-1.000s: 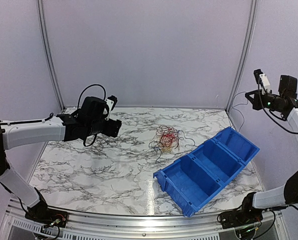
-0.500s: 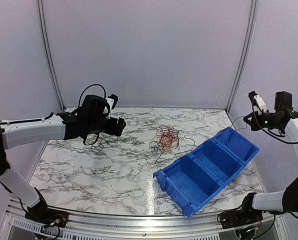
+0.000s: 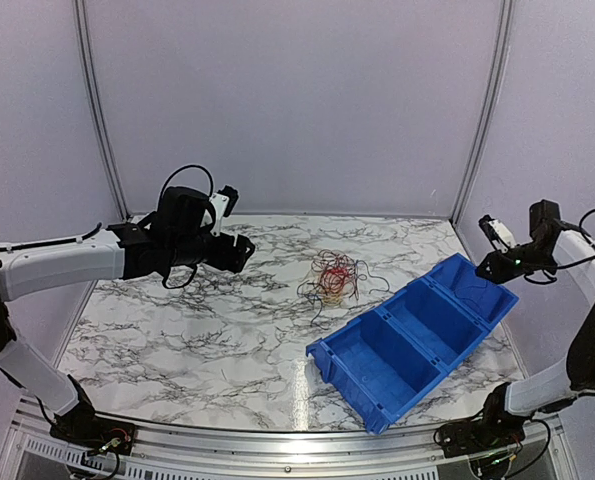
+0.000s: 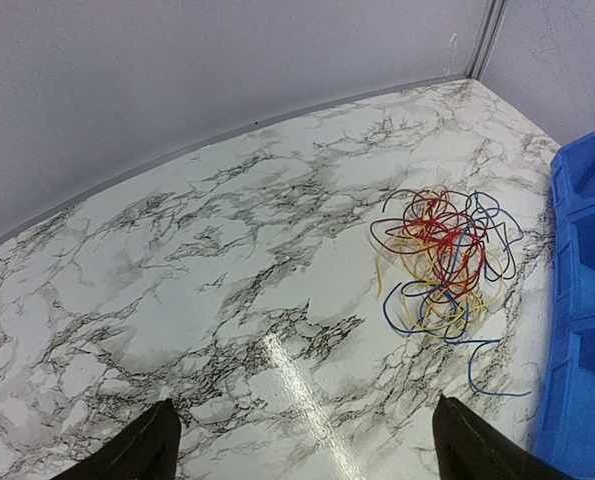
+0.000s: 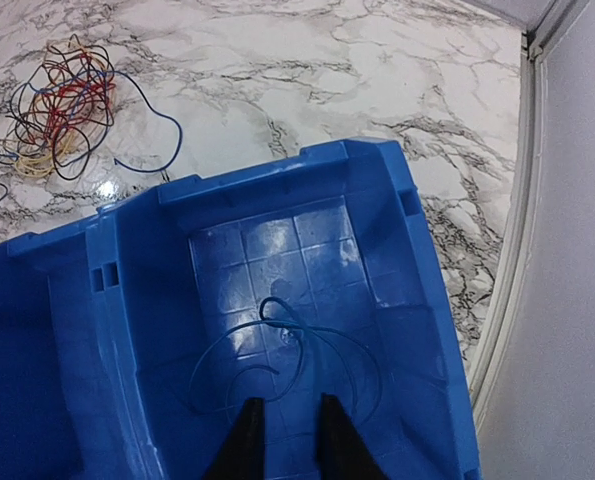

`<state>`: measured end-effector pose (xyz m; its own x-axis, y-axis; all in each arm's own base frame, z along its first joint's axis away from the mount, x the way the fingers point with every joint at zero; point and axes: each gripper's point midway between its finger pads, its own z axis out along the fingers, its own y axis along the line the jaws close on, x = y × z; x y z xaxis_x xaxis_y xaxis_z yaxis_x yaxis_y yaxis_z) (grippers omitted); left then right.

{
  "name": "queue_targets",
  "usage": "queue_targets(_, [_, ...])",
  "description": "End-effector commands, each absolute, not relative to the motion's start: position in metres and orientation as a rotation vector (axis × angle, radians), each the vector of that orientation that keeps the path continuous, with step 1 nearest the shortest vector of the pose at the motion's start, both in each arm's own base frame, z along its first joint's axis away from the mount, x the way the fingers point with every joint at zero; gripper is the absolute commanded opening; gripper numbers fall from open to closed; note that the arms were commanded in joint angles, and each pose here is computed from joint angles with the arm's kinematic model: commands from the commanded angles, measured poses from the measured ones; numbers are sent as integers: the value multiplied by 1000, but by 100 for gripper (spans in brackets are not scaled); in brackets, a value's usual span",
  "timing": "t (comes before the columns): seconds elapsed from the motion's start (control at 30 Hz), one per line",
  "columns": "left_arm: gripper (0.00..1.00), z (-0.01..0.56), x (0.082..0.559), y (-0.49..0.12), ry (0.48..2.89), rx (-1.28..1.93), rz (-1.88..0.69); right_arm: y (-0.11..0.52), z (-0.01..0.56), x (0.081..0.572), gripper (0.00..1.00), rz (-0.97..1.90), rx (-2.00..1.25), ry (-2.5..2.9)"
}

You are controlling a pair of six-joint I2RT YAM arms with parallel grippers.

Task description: Untangle the cables

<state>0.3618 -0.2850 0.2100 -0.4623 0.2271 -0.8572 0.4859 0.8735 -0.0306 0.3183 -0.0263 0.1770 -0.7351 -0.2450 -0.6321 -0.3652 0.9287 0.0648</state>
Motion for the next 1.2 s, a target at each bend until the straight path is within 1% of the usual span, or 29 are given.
queue_targets(0.0, [90, 216, 355, -294, 2044, 561, -402, -28, 172, 319, 39, 256, -431, 2465])
queue_targets(0.07, [90, 215, 354, -296, 2035, 570, -415, -24, 192, 327, 45, 257, -440, 2413])
queue_targets(0.13, [90, 214, 353, -297, 2031, 583, -425, -20, 212, 339, 47, 250, -451, 2354])
queue_targets(0.2, [90, 211, 352, -301, 2033, 609, -436, -12, 225, 350, 48, 239, -482, 2319])
queue_targets(0.33, [90, 208, 348, -307, 2030, 661, -464, 11, 228, 372, 47, 211, -564, 2289])
queue_targets(0.47, [89, 204, 347, -311, 2039, 672, -486, 42, 227, 391, 45, 279, -630, 2253])
queue_targets(0.53, [88, 207, 343, -319, 2036, 689, -538, 61, 227, 400, 43, 314, -666, 2233])
queue_targets(0.7, [86, 214, 338, -327, 2054, 600, -666, 115, 227, 417, 38, 367, -807, 2180])
queue_targets(0.83, [81, 217, 328, -326, 2053, 531, -750, 149, 213, 434, 31, 416, -880, 2176])
queue_targets(0.9, [79, 221, 319, -326, 2025, 510, -803, 165, 203, 442, 30, 437, -933, 2181])
queue_targets(1.03, [76, 228, 298, -329, 2006, 520, -877, 195, 184, 455, 29, 388, -1090, 2159])
queue_targets(1.17, [76, 224, 284, -325, 2021, 540, -888, 214, 166, 461, 31, 220, -1285, 2102])
